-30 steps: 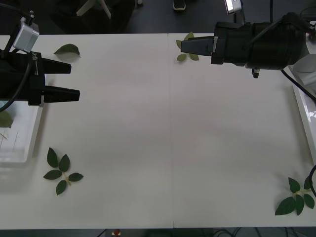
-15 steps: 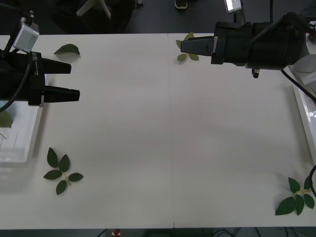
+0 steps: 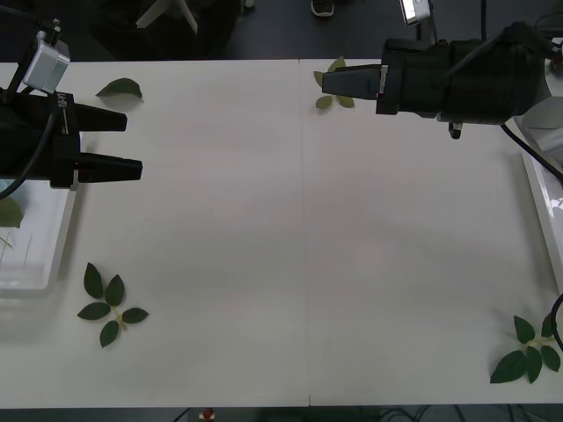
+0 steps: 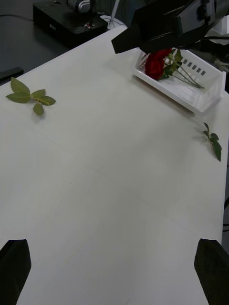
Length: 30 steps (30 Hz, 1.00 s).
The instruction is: Place the red flowers into the right box and the blue flowers into the left box. If a person shows an open palm, hand one flower to the person first, then continue sorting.
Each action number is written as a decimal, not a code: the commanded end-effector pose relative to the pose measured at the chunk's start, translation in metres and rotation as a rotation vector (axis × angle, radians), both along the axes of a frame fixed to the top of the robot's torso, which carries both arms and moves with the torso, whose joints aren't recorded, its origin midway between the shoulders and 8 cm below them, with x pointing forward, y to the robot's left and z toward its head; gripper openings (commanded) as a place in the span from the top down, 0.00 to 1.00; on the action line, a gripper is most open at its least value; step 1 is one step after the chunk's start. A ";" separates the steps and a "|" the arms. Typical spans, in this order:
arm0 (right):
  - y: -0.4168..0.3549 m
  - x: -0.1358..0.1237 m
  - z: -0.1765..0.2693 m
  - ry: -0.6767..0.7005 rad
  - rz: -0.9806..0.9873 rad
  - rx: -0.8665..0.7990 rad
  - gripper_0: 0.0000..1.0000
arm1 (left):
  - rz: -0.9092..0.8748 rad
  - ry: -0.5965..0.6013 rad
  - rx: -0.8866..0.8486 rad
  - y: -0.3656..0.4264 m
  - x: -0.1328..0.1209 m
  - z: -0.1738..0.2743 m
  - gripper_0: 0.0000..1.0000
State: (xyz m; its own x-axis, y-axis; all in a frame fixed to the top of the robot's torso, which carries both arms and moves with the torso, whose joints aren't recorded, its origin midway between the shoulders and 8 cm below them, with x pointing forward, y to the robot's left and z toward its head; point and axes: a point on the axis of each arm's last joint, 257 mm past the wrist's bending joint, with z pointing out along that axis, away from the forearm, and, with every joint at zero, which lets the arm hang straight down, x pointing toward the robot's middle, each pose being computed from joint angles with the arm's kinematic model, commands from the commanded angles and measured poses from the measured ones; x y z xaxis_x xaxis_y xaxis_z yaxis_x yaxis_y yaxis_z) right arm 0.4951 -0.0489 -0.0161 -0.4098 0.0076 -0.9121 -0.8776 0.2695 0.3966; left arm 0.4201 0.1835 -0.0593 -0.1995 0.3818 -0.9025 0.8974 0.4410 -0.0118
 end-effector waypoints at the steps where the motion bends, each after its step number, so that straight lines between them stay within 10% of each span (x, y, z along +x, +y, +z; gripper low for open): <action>1: -0.005 -0.006 -0.002 -0.038 0.008 -0.030 0.00 | -0.020 -0.053 0.036 -0.001 -0.002 0.006 0.00; 30: -0.102 -0.017 0.002 -0.107 -0.022 -0.182 0.00 | -0.020 -0.053 0.036 -0.001 -0.002 0.006 0.00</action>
State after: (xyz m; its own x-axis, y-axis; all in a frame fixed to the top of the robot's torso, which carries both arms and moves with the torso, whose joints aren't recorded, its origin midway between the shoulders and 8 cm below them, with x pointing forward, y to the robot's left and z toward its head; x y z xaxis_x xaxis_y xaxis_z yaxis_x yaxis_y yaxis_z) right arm 0.4811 -0.1394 -0.0144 -0.3572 -0.1222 -0.9260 -0.8916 0.3400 0.2990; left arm 0.4202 0.1836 -0.0594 -0.1996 0.3821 -0.9023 0.8973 0.4413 -0.0116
